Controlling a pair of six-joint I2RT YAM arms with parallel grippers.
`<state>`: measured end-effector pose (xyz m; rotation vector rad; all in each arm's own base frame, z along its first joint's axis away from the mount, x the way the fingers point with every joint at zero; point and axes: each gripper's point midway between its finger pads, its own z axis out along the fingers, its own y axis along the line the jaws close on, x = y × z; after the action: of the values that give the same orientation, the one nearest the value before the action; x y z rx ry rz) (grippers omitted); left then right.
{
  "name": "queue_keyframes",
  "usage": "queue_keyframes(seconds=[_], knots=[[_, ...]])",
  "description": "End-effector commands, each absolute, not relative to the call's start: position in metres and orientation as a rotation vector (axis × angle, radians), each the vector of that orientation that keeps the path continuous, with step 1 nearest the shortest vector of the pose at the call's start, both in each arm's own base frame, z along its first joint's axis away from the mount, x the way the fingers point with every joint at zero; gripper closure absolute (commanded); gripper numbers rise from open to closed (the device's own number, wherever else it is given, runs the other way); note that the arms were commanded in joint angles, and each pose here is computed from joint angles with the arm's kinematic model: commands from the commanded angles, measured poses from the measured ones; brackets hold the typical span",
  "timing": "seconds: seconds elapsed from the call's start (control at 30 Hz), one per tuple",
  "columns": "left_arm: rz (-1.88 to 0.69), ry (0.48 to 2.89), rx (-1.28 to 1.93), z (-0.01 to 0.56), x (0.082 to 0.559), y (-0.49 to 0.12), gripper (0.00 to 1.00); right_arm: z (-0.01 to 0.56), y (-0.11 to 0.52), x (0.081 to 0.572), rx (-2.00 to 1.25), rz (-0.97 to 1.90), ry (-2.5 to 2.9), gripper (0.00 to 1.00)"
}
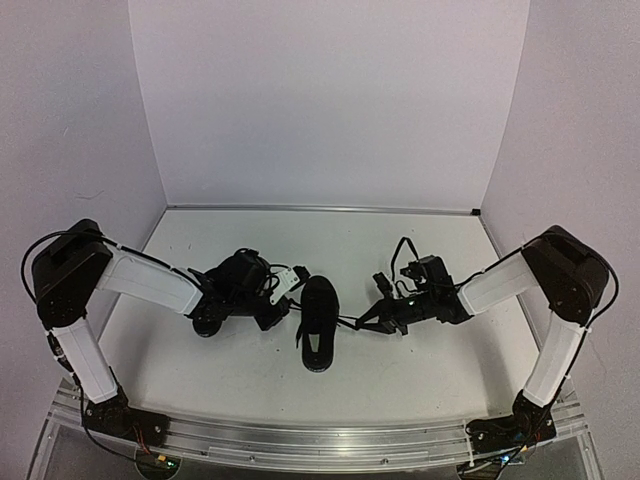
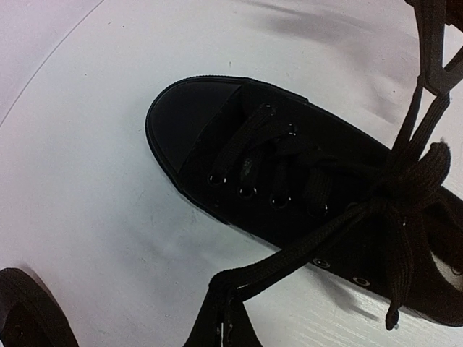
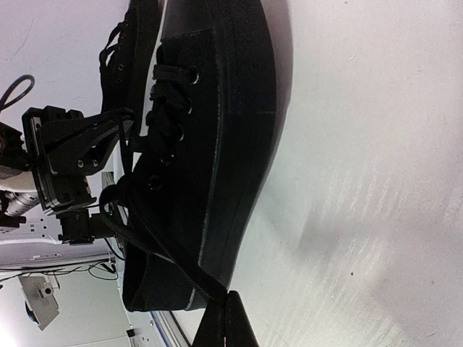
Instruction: Tie the shoes
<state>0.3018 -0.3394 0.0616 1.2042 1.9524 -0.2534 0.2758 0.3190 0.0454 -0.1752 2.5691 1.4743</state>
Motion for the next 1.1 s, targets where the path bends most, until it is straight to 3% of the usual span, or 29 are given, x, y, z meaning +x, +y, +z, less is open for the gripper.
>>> queue_keyframes(seconds=[0.0,0.6,0.73,0.8,1.07], knots=[[-0.206,1.987,1.129,0.065,0.319,-0.331,1.0,0.043,0.305,0.279,-0.149,1.418,2.575,1.0],[-0.353,1.972,1.183,0.074,0.303,-0.344,0.99,0.065,0.322,0.283,-0.259,1.493,2.525,1.0],[-0.382,1.916,1.16,0.098,0.301,-0.345,0.83,0.071,0.334,0.282,-0.314,1.533,2.515,0.98],[-0.381,1.89,1.138,0.112,0.302,-0.343,0.73,0.071,0.337,0.28,-0.324,1.543,2.521,0.91],[-0.437,1.852,1.159,0.132,0.291,-0.343,0.55,0.068,0.327,0.265,-0.336,1.525,2.558,0.7]])
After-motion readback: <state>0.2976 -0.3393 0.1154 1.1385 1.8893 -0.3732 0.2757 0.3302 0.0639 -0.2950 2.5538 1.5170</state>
